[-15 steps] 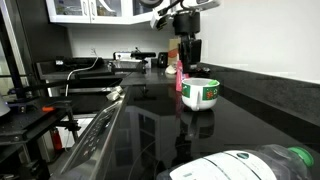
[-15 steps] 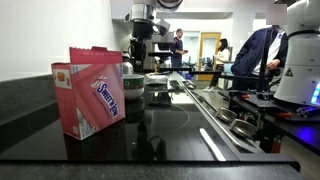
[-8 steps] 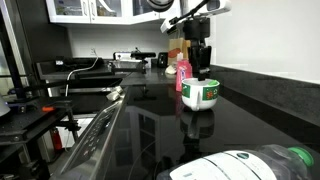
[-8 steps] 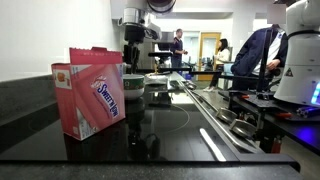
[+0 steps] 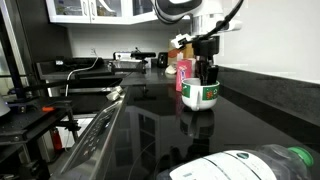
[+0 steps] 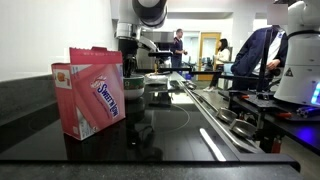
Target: Remove the marker from the mug and put it on the table
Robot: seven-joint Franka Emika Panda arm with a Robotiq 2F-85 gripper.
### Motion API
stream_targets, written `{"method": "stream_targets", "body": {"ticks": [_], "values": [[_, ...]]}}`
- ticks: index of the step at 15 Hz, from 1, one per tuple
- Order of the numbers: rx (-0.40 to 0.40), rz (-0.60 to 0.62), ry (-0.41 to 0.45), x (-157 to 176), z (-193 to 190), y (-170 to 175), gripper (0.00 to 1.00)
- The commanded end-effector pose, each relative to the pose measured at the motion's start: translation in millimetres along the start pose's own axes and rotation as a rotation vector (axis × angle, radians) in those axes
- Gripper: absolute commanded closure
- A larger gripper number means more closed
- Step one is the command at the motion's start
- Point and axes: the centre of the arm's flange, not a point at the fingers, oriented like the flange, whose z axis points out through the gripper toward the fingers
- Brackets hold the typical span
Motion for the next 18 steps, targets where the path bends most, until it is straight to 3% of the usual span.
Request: {"method": "stream_targets", "body": {"ticks": [1,4,5,10,14,16,18], "values": [[0.005,0.027,0.003,11.4,2.3,-3.0,0.81],[-0.022,0.022,-0.009,6.4,-15.0,-4.9,1.0],[-0.031,0.018,-0.015,4.3,-22.5,-4.6,0.95],[-0.073,-0.004,-0.044,-9.5,-80.3,3.9,0.95],[-0.064,0.06,-0.034,-23.1,-127.9,31.2,0.95],[-0.078,0.095,-0.079,-28.8,-133.7,48.5,0.95],[-0.086,0.14,-0.2,-39.9,-119.2,68.5,0.95]]}}
